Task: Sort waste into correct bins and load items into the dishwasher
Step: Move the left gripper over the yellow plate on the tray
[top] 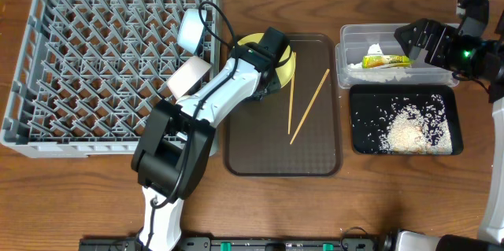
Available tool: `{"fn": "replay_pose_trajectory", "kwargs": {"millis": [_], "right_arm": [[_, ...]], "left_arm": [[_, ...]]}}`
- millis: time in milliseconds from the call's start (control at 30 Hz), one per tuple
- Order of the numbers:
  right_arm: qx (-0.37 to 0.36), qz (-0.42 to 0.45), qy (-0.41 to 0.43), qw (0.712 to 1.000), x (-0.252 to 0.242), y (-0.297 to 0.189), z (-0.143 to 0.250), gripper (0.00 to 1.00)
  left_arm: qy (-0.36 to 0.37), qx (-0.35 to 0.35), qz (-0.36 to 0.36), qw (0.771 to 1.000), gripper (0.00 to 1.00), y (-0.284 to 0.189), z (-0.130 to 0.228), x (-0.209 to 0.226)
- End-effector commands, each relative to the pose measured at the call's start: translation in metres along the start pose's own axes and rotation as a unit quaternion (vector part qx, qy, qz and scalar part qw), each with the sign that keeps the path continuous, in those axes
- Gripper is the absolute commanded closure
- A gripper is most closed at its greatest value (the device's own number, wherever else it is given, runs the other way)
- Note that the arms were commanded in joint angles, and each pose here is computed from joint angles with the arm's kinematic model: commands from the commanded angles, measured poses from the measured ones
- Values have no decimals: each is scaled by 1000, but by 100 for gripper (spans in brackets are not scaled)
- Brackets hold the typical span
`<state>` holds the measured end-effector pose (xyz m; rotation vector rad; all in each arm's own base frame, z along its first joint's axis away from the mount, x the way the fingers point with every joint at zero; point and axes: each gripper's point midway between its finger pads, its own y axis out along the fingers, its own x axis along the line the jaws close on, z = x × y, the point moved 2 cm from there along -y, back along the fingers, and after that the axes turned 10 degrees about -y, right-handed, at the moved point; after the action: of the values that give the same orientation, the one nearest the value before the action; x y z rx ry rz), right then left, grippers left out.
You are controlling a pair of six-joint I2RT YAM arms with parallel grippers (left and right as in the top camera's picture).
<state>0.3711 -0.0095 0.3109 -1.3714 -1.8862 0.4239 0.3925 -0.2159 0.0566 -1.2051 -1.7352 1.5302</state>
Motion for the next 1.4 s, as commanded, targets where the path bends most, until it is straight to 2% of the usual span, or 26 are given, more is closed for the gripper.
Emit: {"fn": "replay_pose_trajectory", "kwargs": {"millis": [0, 267, 667, 767, 900, 1233, 1367], "right_arm": [[-3, 1, 2, 1000, 1, -2, -2, 1], [-3, 1, 2, 1000, 1, -2, -2, 1], [-3, 1, 2, 1000, 1, -2, -2, 1], [-3, 1, 2, 1000, 1, -2, -2, 1], [-3, 1, 2, 1000, 1, -2, -2, 1], [-3, 1, 2, 1000, 1, -2, -2, 1], [-3, 1, 2, 1000, 1, -2, -2, 1]], "left_arm": [[-29, -16, -9, 999, 51, 14, -4, 2], [-59, -4, -27, 998, 51, 27, 4, 9], [-60, 1, -39, 997, 51, 46, 7, 11], [-58, 9, -53, 997, 62, 59, 13, 17], [-56, 35, -66, 996, 92, 72, 24, 23], [-53, 26, -61, 996, 93, 66, 18, 21], [-5, -3, -35, 999, 93, 44, 1, 12]]}}
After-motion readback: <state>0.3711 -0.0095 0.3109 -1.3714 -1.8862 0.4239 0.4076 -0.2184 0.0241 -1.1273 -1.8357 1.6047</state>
